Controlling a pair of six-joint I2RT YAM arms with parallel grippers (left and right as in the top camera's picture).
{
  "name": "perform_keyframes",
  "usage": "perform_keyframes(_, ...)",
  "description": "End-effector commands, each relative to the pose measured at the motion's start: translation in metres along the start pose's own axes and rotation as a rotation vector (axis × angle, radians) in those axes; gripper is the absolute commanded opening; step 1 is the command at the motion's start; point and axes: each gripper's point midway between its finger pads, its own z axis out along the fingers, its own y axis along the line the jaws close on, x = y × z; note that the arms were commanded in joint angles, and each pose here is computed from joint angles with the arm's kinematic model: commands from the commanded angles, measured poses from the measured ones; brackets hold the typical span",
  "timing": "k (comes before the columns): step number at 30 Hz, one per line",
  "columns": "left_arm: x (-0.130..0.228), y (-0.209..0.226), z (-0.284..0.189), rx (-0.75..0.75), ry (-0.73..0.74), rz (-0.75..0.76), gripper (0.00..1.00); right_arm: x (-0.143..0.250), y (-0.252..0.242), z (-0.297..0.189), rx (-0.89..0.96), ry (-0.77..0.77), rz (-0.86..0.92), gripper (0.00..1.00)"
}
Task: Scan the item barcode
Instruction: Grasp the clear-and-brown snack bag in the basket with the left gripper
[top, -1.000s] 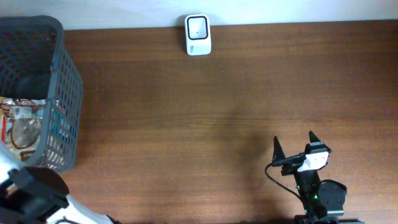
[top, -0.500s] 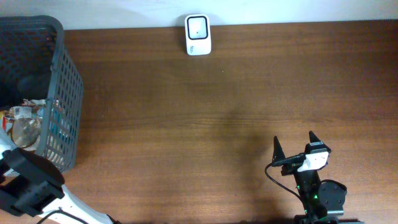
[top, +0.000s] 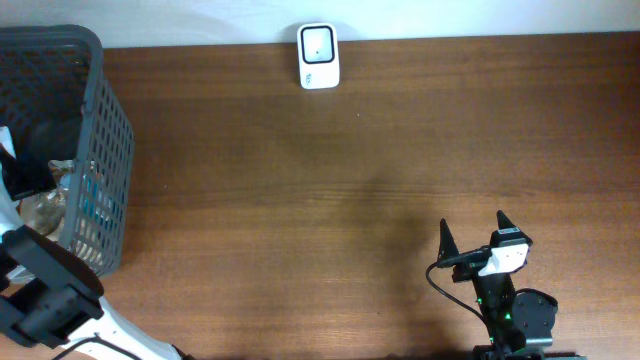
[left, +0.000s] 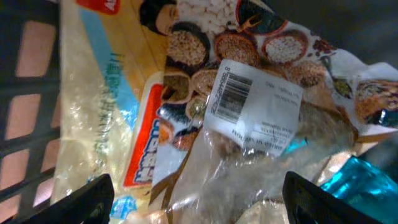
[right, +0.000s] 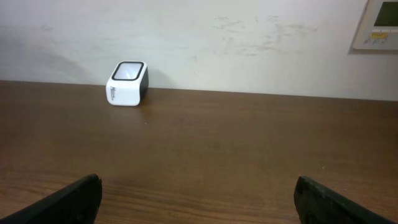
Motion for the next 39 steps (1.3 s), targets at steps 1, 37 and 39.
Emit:
perform_keyframes(1,0.005,-0.002,0.016,-0.004,0.016,0.019,0.89,0.003,-0.001,0.0,0.005,0.004,0.001,0.98)
perform_keyframes(37,-0.082,0.027,-0.08,-0.013,-0.375,-0.131,0.0,0.003,-0.001,0.0,0.005,0.004,0.001,0.98)
perform_keyframes(39,-0.093,0.022,-0.102,0.018,-0.441,-0.125,0.0,0.003,-0.001,0.0,0.005,0.004,0.0,0.98)
